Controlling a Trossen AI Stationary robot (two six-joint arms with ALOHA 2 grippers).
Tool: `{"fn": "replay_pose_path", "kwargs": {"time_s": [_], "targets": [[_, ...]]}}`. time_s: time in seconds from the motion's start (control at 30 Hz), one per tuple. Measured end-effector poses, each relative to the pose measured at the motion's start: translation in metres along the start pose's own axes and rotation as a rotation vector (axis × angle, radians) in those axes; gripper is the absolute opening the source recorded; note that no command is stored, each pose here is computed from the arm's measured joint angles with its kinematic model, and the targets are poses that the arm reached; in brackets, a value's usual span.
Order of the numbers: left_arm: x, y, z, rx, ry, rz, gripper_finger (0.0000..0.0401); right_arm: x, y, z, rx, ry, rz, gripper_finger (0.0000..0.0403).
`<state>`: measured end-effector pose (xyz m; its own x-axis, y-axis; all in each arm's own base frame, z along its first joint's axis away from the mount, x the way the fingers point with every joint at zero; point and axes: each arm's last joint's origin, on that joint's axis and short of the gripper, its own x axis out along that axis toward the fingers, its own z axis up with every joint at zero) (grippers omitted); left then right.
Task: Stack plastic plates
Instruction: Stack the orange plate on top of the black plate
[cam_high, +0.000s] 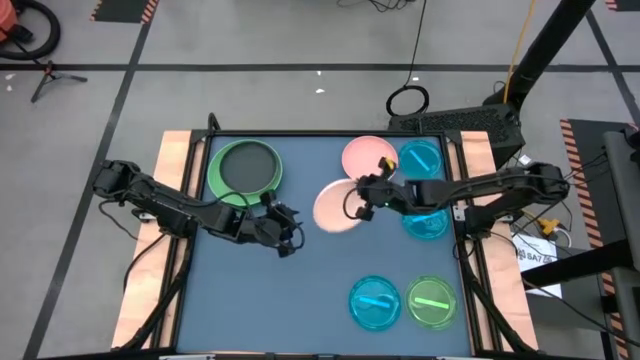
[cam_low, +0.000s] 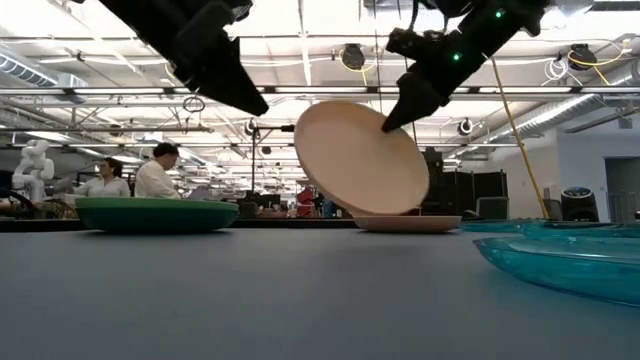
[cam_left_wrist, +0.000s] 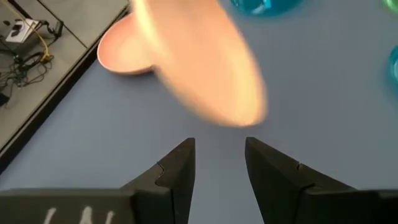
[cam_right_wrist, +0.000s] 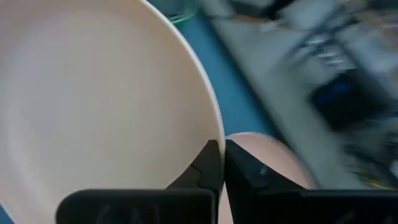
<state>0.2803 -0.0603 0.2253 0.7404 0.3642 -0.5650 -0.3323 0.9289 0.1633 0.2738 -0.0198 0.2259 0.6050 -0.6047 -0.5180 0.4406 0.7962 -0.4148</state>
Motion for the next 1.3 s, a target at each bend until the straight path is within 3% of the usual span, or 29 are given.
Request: {"fn": "replay_pose_path", "kwargs": {"time_s": [0.13, 0.27, 0.7, 1.3], "targets": [[0.0, -0.001, 0.006, -0.037, -0.054, -0.01, 0.0147, -0.005, 0.001, 0.001, 0.053, -0.065, -0.181, 0.0003], [0.001, 0.0, 0.012, -0.055, -0.1, -0.009, 0.0147, -0.008, 0.002, 0.009, 0.059, -0.137, -0.224, 0.0003], [0.01, 0.017, 0.016, -0.251, -0.126, 0.092, 0.0147, -0.008, 0.002, 0.009, -0.102, -0.12, -0.235, 0.0006], [0.023, 0.011, 0.014, -0.263, -0.139, 0.104, 0.0147, -0.008, 0.003, 0.01, -0.106, -0.132, -0.202, 0.0008]]}}
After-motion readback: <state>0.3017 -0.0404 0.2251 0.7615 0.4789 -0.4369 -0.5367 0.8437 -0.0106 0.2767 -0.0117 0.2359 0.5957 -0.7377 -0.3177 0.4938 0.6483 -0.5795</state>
